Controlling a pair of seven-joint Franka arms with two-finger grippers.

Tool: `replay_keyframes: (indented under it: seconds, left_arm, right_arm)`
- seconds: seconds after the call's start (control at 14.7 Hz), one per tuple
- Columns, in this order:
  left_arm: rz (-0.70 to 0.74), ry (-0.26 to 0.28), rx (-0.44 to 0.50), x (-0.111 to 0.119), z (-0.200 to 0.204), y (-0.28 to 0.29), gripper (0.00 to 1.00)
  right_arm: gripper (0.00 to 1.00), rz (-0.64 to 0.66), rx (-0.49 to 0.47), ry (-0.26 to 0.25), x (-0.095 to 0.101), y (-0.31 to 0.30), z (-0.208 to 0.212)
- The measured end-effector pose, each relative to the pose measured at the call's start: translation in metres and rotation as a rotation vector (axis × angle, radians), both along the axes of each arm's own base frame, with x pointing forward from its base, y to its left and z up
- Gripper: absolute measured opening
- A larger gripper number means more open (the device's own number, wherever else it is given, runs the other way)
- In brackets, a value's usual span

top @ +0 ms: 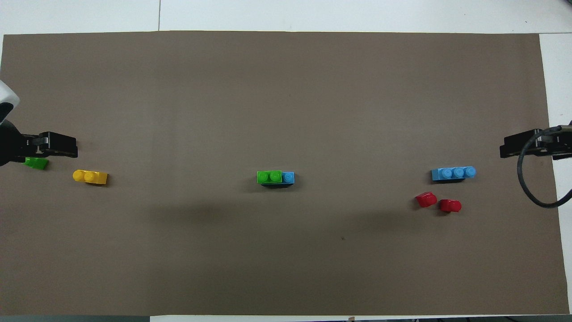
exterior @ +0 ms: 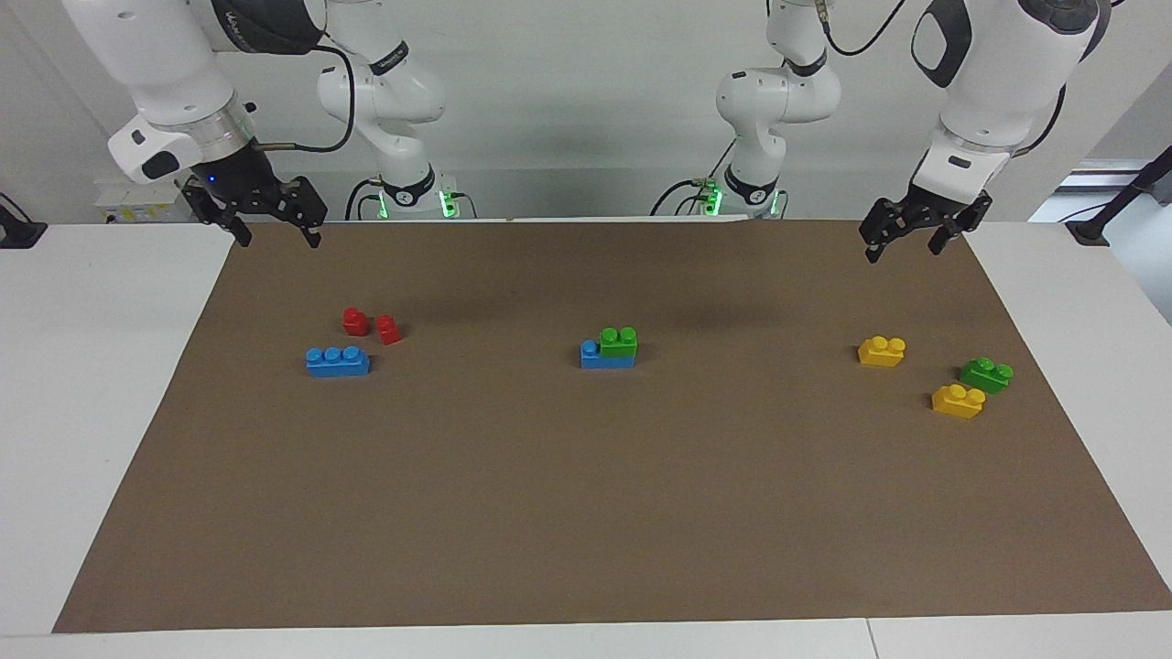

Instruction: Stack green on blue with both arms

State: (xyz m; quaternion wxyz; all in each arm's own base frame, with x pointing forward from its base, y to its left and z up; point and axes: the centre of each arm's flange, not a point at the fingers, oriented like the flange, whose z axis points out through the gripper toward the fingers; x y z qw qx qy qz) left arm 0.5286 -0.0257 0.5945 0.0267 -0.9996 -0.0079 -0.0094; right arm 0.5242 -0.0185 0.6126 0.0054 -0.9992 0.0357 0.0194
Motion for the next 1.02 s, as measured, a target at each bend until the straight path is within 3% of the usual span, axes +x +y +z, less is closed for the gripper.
replay_keyframes:
  seconds: [0.34,1.02]
  left_arm:
    - [-0.002,-0.010,-0.061,0.0023,-0.0004,-0.0095,1.00]
    - [0.003,-0.018,-0.068,0.0031,0.0007,-0.0076,1.00]
  right_arm:
    - [1.00,-0.008,0.001,0.015,0.0001,-0.0043,-0.0034]
    - [1.00,-0.008,0.001,0.019,0.0000,-0.0042,-0.0039]
